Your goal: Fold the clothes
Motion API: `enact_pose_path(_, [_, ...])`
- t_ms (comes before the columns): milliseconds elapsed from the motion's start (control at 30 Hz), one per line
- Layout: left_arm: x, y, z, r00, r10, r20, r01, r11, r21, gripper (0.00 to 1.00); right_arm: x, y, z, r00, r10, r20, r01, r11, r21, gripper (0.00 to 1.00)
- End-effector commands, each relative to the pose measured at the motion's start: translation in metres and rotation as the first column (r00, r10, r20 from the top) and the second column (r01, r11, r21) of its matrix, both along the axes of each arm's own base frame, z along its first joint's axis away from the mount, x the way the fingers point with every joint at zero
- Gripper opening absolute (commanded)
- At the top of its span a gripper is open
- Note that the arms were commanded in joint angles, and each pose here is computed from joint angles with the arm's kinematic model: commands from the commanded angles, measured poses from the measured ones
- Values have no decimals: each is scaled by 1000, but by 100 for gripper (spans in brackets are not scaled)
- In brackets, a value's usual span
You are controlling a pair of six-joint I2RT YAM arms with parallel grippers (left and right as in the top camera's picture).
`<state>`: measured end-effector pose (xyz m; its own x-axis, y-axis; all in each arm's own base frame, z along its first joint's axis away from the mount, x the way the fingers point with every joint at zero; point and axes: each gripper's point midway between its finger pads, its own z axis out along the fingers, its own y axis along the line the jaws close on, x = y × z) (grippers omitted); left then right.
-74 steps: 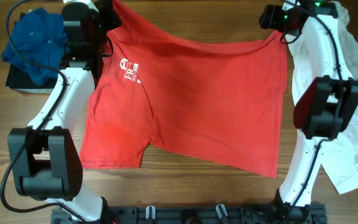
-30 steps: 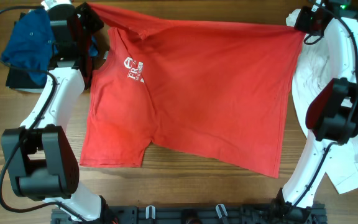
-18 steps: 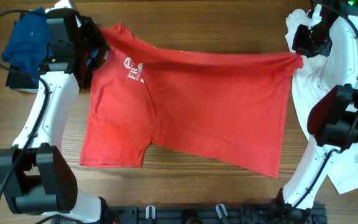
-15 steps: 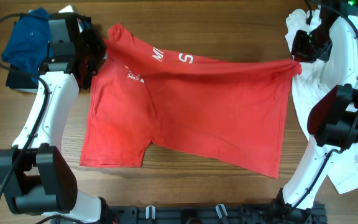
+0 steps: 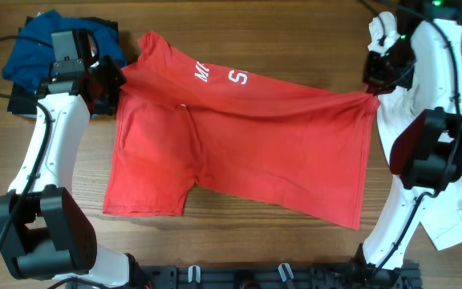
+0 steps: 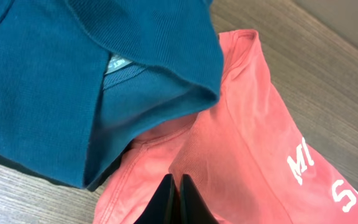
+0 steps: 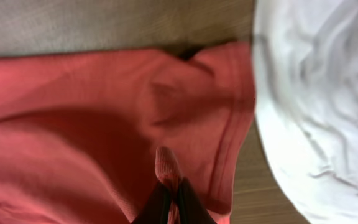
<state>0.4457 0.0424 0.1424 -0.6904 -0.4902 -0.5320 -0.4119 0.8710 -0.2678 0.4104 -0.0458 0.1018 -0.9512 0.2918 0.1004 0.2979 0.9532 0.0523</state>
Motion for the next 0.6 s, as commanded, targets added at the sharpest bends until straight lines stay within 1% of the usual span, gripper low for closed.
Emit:
enact_pose_path(0, [-1, 0, 10, 1000, -14, 10, 14, 1000, 4, 4, -17, 1, -10, 999, -18, -40, 17, 999, -44, 4])
enact_pose_path(233, [-16, -2, -6, 997, -14, -75, 14, 1000, -6, 4, -39, 5, -42, 993, -31, -110, 27, 999, -35, 4])
enact_pose_path(267, [-17, -2, -7, 996, -15, -82, 14, 1000, -7, 11, -39, 5, -44, 993, -31, -110, 27, 999, -34, 4])
enact_pose_path(300, [-19, -2, -8, 996, -15, -92, 14, 1000, -8, 26, -40, 5, -45, 993, -31, -113, 27, 999, -35, 4])
enact_pose_path(333, [-23, -2, -10, 994, -15, -109, 14, 1000, -10, 53, -39, 5, -46, 993, -30, -112, 26, 999, -35, 4])
enact_pose_path(367, [-25, -3, -12, 993, -15, -120, 14, 1000, -11, 78, -39, 4, -46, 993, -30, -110, 27, 999, -36, 4])
enact_pose_path(400, [-29, -2, -14, 990, -23, -139, 23, 1000, -5, 95, -37, 4, -46, 995, -30, -99, 26, 999, -37, 9])
enact_pose_path(433, [-33, -3, -16, 986, -56, -156, 58, 998, 13, 100, -36, 4, -46, 995, -22, -94, 19, 999, -36, 14])
enact_pose_path(533, [-33, -3, -16, 985, -66, -157, 70, 997, 18, 100, -32, 2, -40, 997, -7, -75, 5, 999, -35, 18])
enact_pose_path(567, [-32, -3, -13, 986, -77, -151, 82, 996, 25, 100, -31, 0, -34, 998, -12, -63, 9, 999, -37, 25])
